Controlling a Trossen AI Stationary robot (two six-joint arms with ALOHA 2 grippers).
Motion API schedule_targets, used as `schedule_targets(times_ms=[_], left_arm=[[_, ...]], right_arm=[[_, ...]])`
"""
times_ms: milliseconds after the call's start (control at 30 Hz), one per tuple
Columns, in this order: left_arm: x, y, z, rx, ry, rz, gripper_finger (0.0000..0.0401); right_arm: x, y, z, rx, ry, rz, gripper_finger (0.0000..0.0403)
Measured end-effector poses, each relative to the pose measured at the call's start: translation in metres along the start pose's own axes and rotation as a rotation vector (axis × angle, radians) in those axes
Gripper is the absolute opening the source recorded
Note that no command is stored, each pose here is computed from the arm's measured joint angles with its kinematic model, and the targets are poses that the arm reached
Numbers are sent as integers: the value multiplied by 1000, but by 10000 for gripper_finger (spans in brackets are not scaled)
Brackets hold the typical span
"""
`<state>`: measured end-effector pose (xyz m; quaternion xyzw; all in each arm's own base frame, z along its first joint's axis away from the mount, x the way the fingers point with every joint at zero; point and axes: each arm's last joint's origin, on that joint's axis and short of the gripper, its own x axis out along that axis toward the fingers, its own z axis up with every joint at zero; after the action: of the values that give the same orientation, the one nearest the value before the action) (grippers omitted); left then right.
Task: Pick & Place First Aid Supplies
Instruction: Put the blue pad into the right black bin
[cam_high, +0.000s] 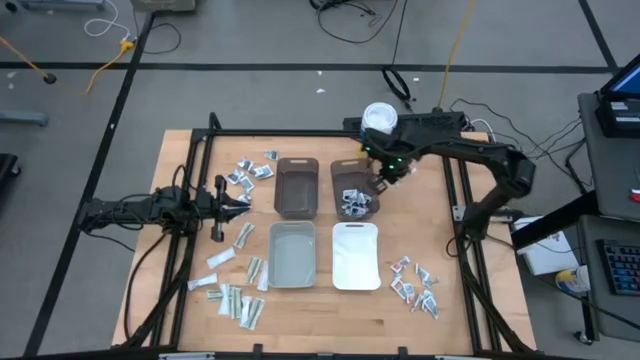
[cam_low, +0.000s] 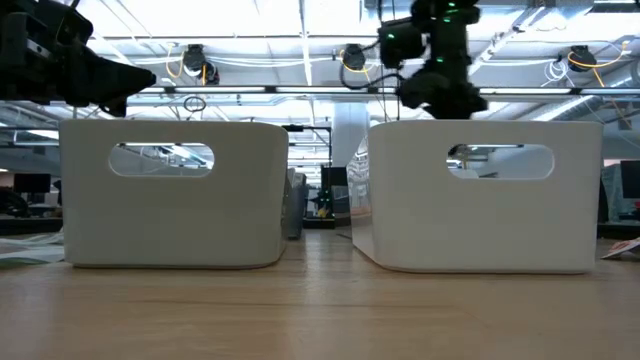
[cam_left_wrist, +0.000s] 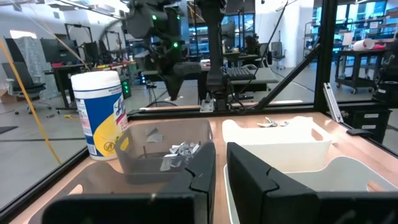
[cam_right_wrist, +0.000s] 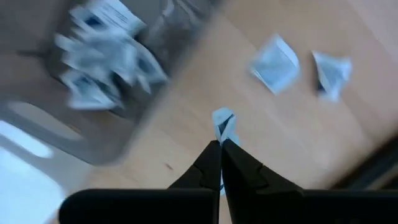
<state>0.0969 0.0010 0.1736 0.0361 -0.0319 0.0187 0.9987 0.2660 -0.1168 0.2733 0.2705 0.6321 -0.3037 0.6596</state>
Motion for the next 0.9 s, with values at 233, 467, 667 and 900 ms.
schedule_targets(times_ms=[233, 467, 667, 900], left_arm=[[0, 0, 0, 0, 0, 0, 47], [0, 0, 0, 0, 0, 0, 47], [0, 0, 0, 0, 0, 0, 47], [0, 0, 0, 0, 0, 0, 47]], right_arm=[[-7, 32, 35, -108, -30, 65, 0], [-12, 50, 57, -154, -47, 79, 0], [9, 54, 62, -155, -35, 73, 0], [43, 59, 60, -174, -50, 73, 0]])
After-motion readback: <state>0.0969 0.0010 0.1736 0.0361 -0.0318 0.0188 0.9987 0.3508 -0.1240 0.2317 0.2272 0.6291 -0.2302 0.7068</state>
